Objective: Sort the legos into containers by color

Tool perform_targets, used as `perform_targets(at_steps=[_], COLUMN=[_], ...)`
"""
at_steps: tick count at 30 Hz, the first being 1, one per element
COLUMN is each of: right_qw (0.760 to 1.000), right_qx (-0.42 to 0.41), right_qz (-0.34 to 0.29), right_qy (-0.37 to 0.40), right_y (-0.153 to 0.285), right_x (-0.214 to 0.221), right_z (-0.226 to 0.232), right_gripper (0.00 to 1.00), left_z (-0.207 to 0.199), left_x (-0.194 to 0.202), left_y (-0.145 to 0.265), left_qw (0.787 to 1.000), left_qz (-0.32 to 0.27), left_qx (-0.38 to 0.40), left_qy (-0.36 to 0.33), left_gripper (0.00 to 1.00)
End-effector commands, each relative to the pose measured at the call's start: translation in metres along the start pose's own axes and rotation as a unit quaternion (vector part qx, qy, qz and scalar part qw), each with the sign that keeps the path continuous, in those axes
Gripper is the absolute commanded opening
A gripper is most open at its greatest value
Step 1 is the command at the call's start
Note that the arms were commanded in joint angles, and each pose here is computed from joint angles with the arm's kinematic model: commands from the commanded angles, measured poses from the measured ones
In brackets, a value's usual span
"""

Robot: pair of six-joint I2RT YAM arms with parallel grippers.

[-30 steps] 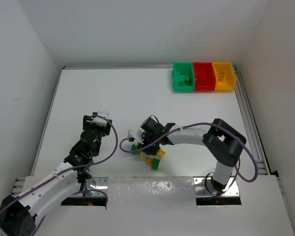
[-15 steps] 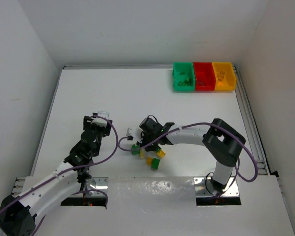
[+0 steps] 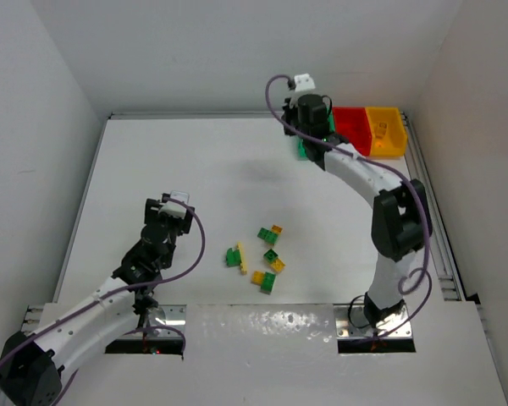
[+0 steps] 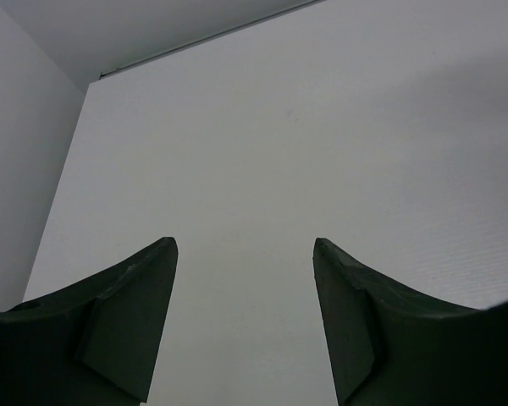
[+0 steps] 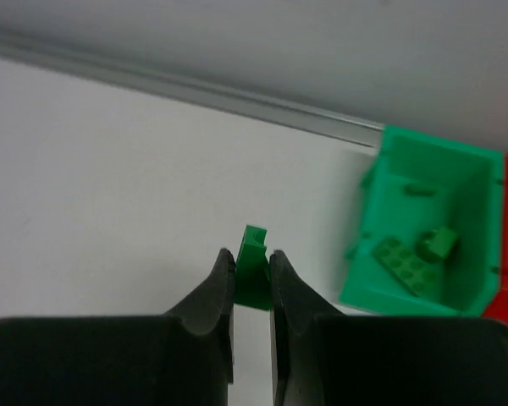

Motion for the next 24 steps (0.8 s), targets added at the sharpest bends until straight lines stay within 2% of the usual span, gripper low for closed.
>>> perform_targets(at_steps=[1,3,4,5,6,7,12,17,18,20,21,23,24], right_qw=[0.984,0.977,0.974,0.971,0.97,0.966,0.958,0.97,0.97,0.973,0.974,0.976,0.978], right_qx=[0.152,0.193,0.202,0.216,0.222,0.232,0.242,0.2,0.197,0.189,0.19,0.184,0.179], right_qz=[-0.022,0.008,-0.003,0.001,0.023,0.009,0.007,0.018,0.02,0.018,0.016,0.012,0.011], right_qy=[-0.087,-0.093,-0.098,-0.102,-0.101,-0.11,-0.151,-0.14,-0.138,-0.129,-0.126,-0.113,-0.107], right_y=[-0.04,-0.068,-0.075,-0.083,-0.1,-0.103,-0.126,-0.134,-0.134,-0.131,-0.129,-0.123,-0.121], right_x=[-0.016,0.003,-0.014,-0.012,0.006,-0.005,0.022,0.039,0.043,0.041,0.04,0.036,0.034], right_z=[-0.051,-0.079,-0.088,-0.102,-0.107,-0.121,-0.145,-0.144,-0.143,-0.141,-0.142,-0.141,-0.141], right_gripper=[0.0,0.0,0.0,0.0,0.0,0.0,0.0,0.13,0.22,0.33,0.41,0.49,0.53], left_z=[0.0,-0.001,0.0,-0.001,-0.001,-0.001,-0.003,-0.005,-0.006,-0.008,-0.012,-0.017,-0.026], left_x=[-0.003,0.0,0.0,0.002,0.002,0.004,0.008,0.01,0.01,0.011,0.011,0.011,0.009], left_y=[-0.002,-0.003,-0.004,-0.004,-0.004,-0.005,-0.007,-0.009,-0.009,-0.009,-0.009,-0.008,-0.007], left_qw=[1.0,1.0,1.0,1.0,1.0,1.0,0.999,0.999,0.998,0.997,0.995,0.989,0.976], left_qz=[-0.01,-0.003,-0.001,0.003,0.005,0.009,0.021,0.03,0.032,0.034,0.031,0.031,0.018], left_qx=[0.003,0.008,0.007,0.009,0.011,0.011,0.028,0.04,0.048,0.065,0.091,0.134,0.202], left_qy=[-0.001,-0.005,-0.005,-0.008,-0.009,-0.011,-0.017,-0.02,-0.021,-0.028,-0.037,-0.055,-0.085], left_gripper=[0.63,0.63,0.63,0.63,0.63,0.63,0.63,0.64,0.64,0.64,0.64,0.64,0.64])
Point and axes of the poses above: each gripper's point midway between its finger pads, its own y axis back along the fingers, its own z axis along the line the jaws close on, x = y × z, the point moved 9 cm from there along y, back along the fingers, and after that the axes turned 4 degrees about y, right-handed, at the moved point
